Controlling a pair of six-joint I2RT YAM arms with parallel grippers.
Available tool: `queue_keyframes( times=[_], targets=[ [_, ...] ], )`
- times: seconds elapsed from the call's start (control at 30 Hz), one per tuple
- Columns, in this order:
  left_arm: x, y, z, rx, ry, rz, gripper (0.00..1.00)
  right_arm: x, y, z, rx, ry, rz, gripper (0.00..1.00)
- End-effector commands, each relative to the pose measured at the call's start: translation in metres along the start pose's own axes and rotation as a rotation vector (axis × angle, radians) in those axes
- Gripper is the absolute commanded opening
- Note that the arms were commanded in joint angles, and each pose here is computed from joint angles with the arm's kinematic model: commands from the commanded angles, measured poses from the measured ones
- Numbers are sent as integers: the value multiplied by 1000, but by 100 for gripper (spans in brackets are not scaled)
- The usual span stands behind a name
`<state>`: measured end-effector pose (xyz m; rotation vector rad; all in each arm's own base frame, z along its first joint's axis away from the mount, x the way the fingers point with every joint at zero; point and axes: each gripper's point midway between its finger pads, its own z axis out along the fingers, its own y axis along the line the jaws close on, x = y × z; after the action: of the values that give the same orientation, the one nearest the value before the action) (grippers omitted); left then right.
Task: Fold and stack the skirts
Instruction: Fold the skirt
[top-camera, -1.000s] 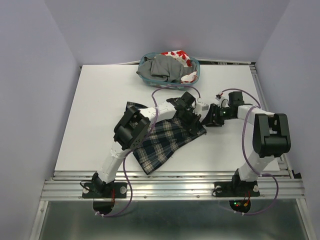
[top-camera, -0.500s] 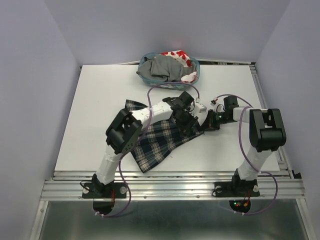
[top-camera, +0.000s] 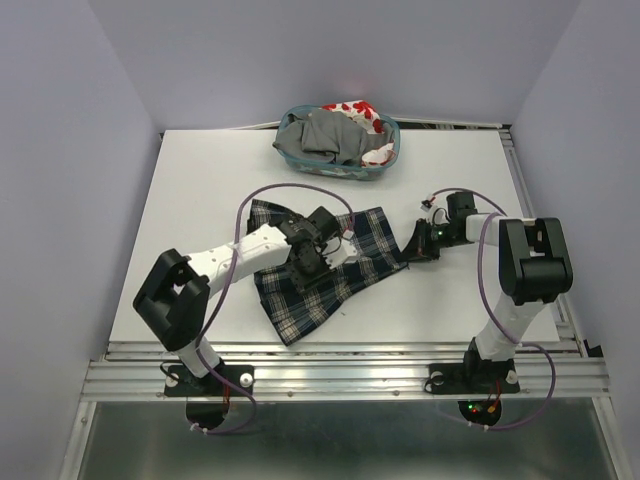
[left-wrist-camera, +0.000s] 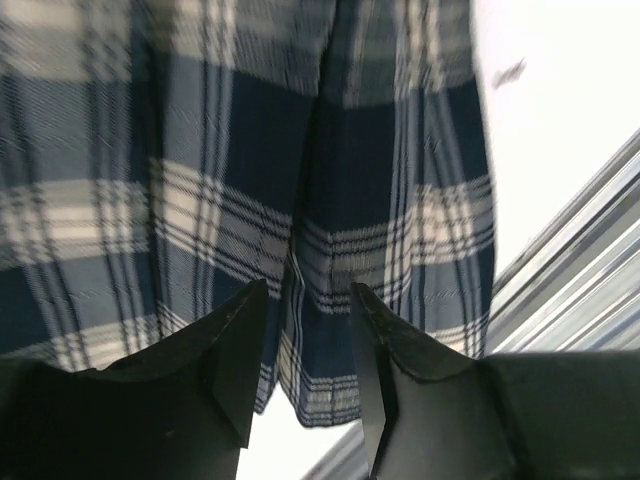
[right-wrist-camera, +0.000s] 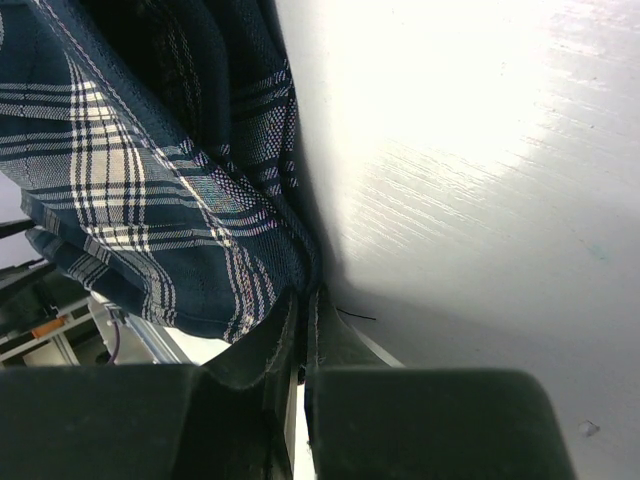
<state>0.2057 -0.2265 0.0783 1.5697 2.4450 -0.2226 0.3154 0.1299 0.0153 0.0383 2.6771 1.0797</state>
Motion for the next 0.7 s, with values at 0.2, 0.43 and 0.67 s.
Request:
queue_keyframes(
  times=[0.2,0.43,0.67],
  targets=[
    [57,25,30,-88,121,11,60,4,-23,0,123,-5,-31,1],
    [28,22,-5,-97,-31,32,1,3,-23,-1,129,-6,-29,1],
    [17,-10,-51,-30,-96,195,0,4,-24,-2,140,-7,-24,1]
  ],
)
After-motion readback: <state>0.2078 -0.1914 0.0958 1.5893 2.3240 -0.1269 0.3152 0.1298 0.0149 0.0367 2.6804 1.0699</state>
